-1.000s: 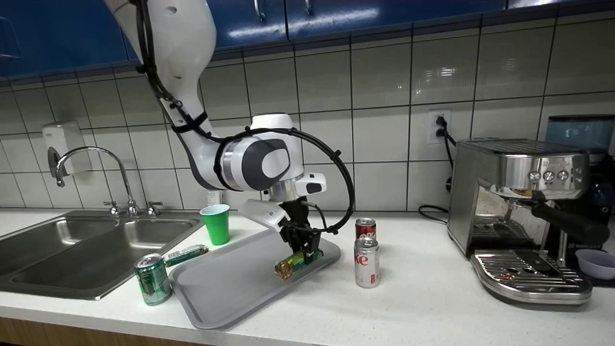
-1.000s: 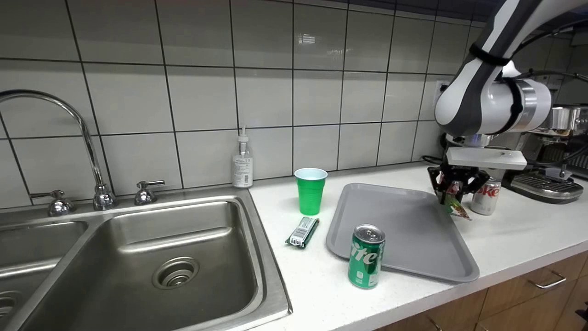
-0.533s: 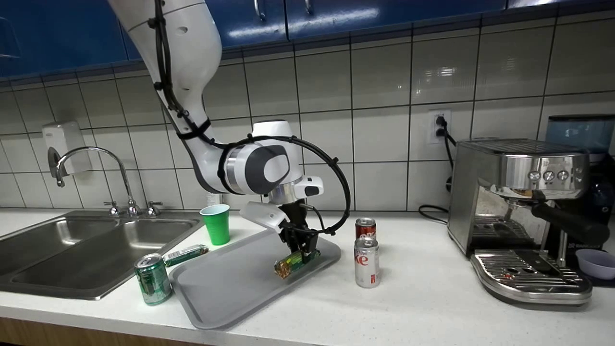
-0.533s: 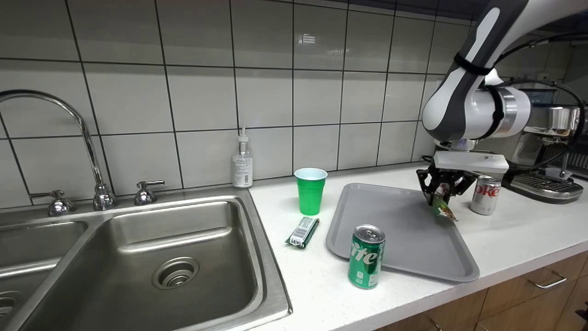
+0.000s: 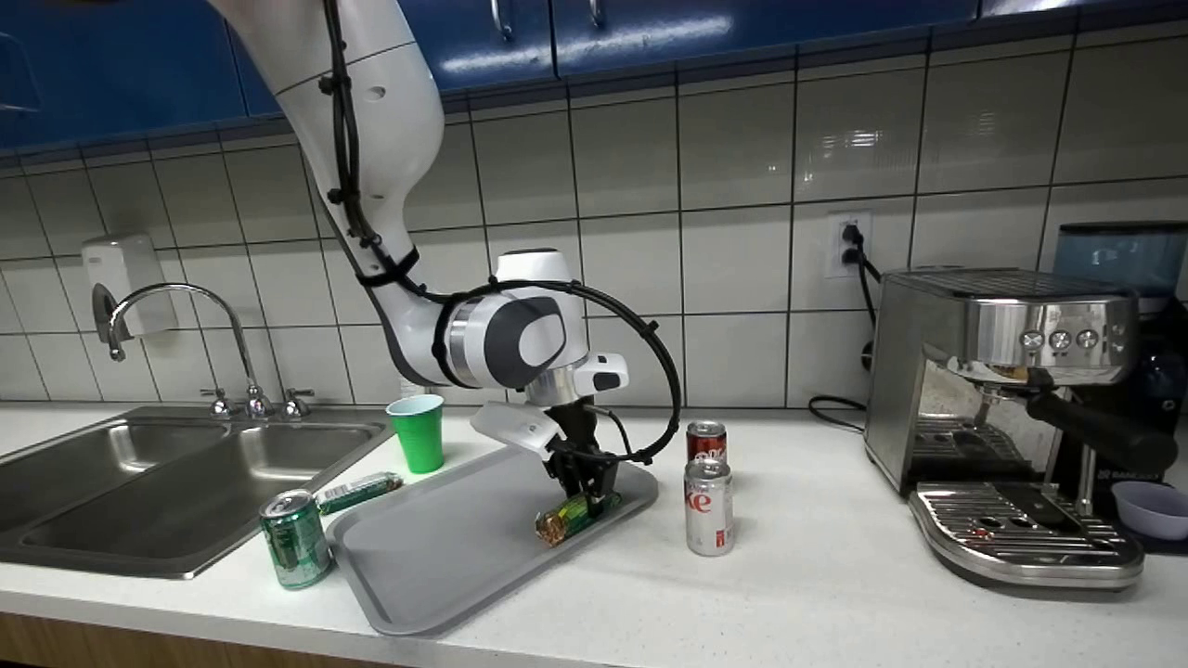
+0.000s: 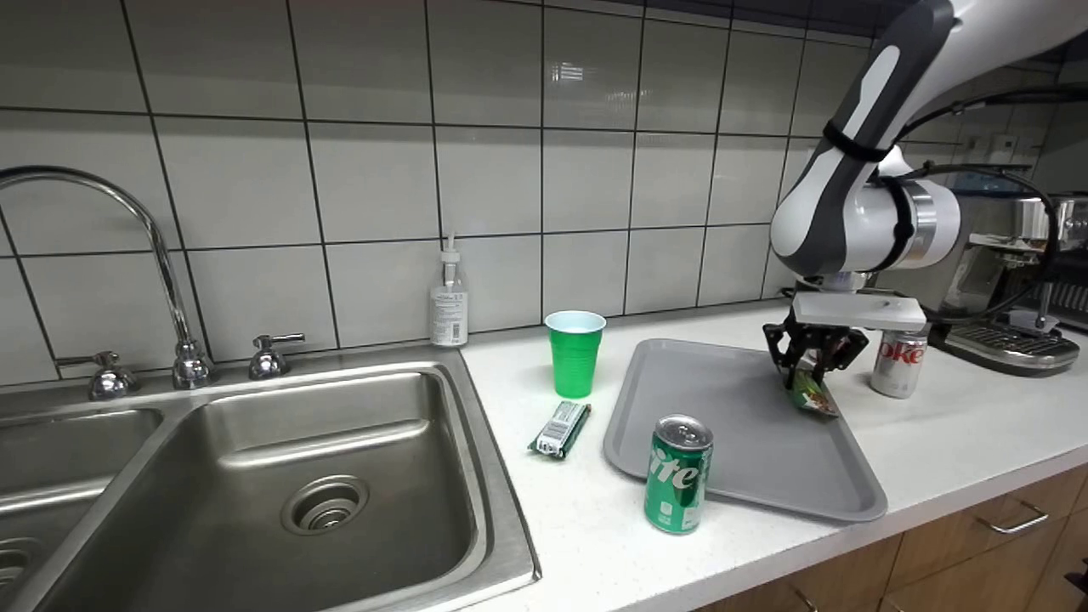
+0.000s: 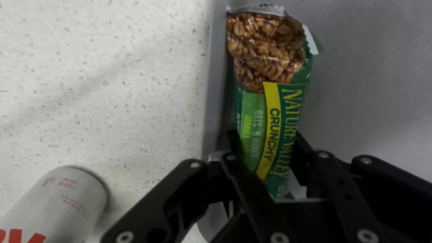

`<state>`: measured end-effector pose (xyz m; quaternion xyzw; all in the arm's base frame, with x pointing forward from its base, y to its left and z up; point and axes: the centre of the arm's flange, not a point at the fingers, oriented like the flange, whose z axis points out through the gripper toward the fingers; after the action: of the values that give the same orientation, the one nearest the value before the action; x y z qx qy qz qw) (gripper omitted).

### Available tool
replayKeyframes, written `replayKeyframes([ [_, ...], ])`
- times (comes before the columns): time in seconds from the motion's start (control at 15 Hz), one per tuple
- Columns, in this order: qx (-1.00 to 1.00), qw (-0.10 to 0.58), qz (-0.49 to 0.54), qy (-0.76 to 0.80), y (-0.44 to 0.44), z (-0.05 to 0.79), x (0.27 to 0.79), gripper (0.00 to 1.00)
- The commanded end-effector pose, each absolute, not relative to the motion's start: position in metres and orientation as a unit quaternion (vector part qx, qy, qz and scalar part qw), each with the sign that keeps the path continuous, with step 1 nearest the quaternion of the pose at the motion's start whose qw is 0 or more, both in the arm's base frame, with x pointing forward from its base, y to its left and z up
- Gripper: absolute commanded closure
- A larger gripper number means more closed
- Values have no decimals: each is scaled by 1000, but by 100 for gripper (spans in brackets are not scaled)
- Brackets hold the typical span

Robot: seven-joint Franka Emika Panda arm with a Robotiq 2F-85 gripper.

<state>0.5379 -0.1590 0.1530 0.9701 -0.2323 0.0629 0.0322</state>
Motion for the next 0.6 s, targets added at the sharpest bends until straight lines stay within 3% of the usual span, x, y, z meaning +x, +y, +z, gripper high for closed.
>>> replayKeyframes([
  [0.0, 972, 29, 57, -226, -161, 153, 549, 62],
  [0.07, 972, 28, 58, -224, -160, 155, 548, 37],
  [0.13, 973, 26, 60, -223, -159, 157, 547, 37],
  [0.47, 978, 14, 62, -199, -147, 168, 537, 3],
  [0.53, 979, 13, 64, -194, -145, 171, 536, 0],
])
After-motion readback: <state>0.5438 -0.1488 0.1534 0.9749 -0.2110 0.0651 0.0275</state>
